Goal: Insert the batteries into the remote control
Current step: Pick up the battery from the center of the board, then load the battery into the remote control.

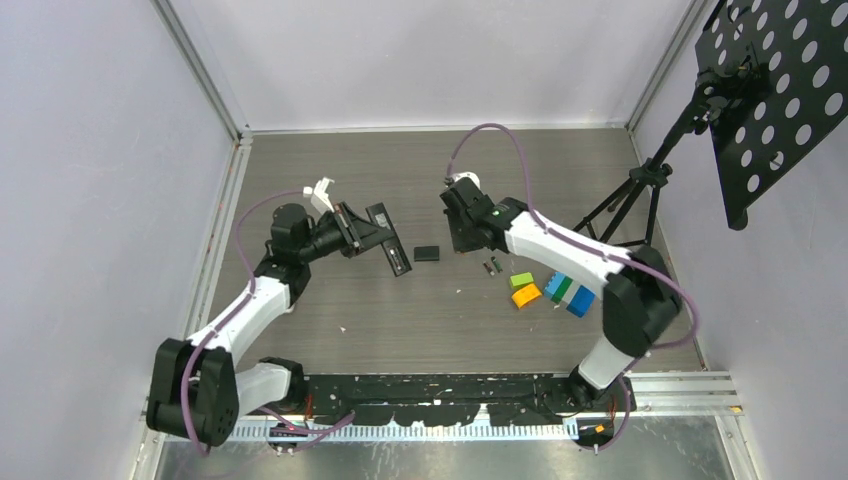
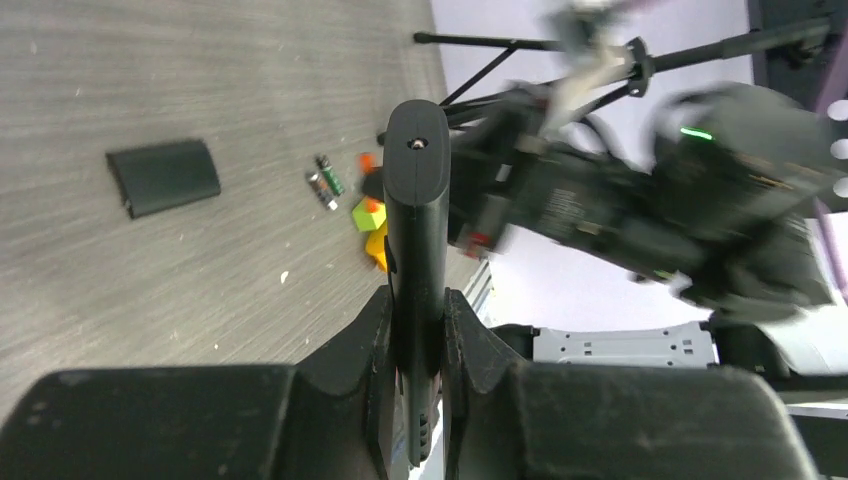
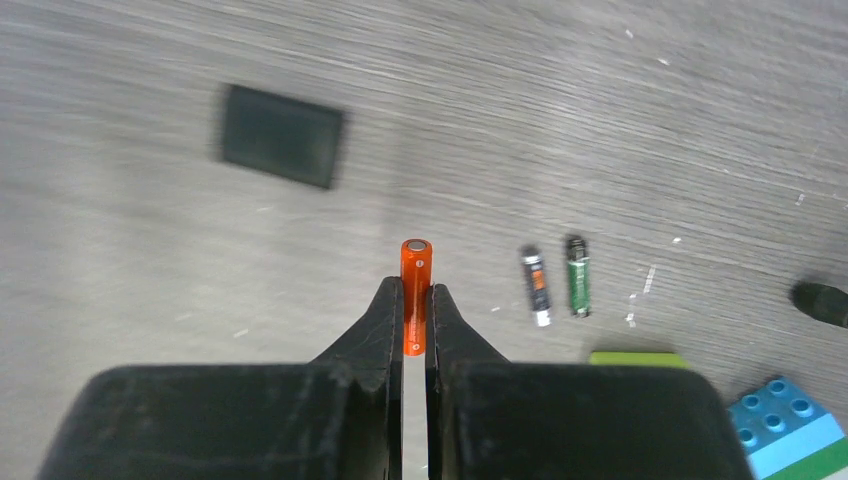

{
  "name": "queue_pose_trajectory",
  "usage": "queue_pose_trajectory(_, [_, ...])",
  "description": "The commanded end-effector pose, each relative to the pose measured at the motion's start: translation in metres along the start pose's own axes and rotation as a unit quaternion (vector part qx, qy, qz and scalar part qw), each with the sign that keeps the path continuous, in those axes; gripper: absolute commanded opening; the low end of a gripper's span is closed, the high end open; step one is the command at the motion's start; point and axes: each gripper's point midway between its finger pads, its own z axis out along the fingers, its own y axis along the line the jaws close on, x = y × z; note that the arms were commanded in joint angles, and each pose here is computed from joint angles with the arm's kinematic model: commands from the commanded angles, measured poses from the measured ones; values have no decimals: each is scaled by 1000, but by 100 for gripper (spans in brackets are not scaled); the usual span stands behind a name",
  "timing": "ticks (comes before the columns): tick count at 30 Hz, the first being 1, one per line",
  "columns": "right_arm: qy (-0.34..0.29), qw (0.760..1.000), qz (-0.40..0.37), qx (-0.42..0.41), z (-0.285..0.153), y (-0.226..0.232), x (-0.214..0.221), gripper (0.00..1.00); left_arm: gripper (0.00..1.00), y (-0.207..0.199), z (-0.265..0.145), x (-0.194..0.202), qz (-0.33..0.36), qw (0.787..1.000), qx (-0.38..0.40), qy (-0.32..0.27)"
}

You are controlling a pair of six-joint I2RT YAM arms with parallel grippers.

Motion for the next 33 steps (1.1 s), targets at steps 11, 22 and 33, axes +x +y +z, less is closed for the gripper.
queue_pose_trajectory(11, [-55,962,-41,-263,-140,126,-8,5,0,18,17,10,-55,998,8,0])
queue_pose_trajectory(22, [-63,968,-38,-241,-127,140,-18,5,0,16,17,10,-70,997,11,-1])
queue_pose_trajectory(33, [-65,970,-51,-229,-116,141,-19,8,0,11,17,12,-82,996,20,9])
